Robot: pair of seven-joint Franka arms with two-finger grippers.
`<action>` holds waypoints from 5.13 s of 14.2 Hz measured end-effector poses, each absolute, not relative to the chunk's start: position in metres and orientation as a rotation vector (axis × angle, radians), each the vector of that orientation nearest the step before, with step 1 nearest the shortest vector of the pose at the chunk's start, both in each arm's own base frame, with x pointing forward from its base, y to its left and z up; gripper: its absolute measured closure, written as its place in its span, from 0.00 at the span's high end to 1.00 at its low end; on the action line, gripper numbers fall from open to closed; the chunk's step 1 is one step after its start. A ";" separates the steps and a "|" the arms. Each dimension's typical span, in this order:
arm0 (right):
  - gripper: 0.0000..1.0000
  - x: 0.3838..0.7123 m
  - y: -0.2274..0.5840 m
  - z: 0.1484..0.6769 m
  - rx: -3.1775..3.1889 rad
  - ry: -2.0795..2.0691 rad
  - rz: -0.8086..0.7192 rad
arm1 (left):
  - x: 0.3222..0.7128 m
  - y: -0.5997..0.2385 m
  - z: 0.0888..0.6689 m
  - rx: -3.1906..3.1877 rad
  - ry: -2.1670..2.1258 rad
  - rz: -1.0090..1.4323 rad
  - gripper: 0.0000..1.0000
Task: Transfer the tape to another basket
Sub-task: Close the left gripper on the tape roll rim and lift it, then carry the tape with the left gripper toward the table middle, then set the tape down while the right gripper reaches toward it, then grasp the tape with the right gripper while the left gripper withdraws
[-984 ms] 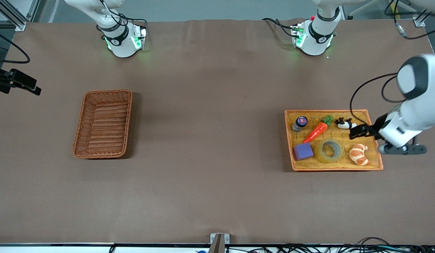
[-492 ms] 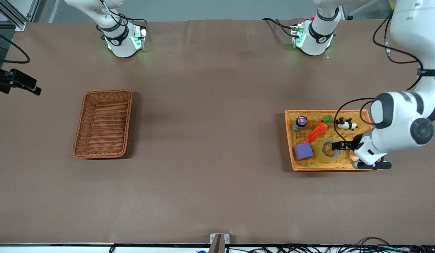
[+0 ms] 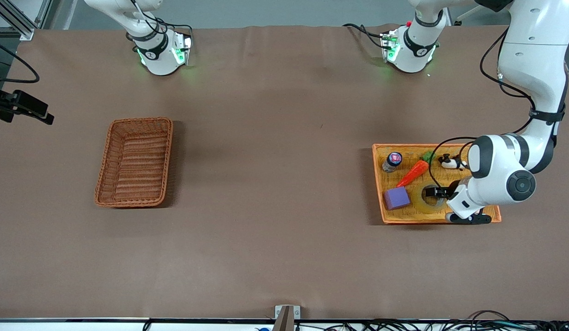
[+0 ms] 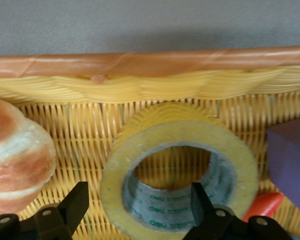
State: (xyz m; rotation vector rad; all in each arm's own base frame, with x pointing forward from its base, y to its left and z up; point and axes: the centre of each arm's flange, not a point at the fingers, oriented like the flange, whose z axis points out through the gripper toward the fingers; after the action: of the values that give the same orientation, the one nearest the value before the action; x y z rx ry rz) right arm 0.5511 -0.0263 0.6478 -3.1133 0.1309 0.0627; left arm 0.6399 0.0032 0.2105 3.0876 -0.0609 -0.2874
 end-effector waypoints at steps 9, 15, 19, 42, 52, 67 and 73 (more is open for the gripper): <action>1.00 0.551 -0.026 0.648 -3.113 0.131 0.063 | 0.638 0.011 0.207 3.086 -0.070 -0.289 0.22; 1.00 0.551 -0.026 0.648 -3.113 0.131 0.062 | 0.648 0.010 0.309 3.114 -0.081 -0.188 0.22; 1.00 0.551 -0.026 0.648 -3.113 0.130 0.062 | 0.644 -0.053 0.400 3.100 -0.149 -0.193 0.22; 1.00 0.562 -0.028 0.642 -3.114 0.133 -0.009 | 0.497 -0.572 0.229 3.026 -0.578 -0.116 0.22; 1.00 0.585 0.040 0.542 -3.115 -0.041 0.014 | 0.523 -0.579 0.236 2.997 -0.546 0.111 0.60; 1.00 0.505 0.382 0.299 -3.117 -0.100 0.012 | 0.611 -0.246 0.537 3.071 -0.049 0.311 1.00; 1.00 0.507 0.383 0.233 -3.146 -0.128 0.024 | 0.584 -0.149 0.608 3.084 -0.046 0.311 1.00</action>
State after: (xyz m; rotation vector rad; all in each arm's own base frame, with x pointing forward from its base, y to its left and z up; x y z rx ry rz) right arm 0.5069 0.3834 0.2326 -3.1462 -0.1276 0.0242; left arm 0.5844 -0.1488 0.6076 3.0844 -0.0457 0.3114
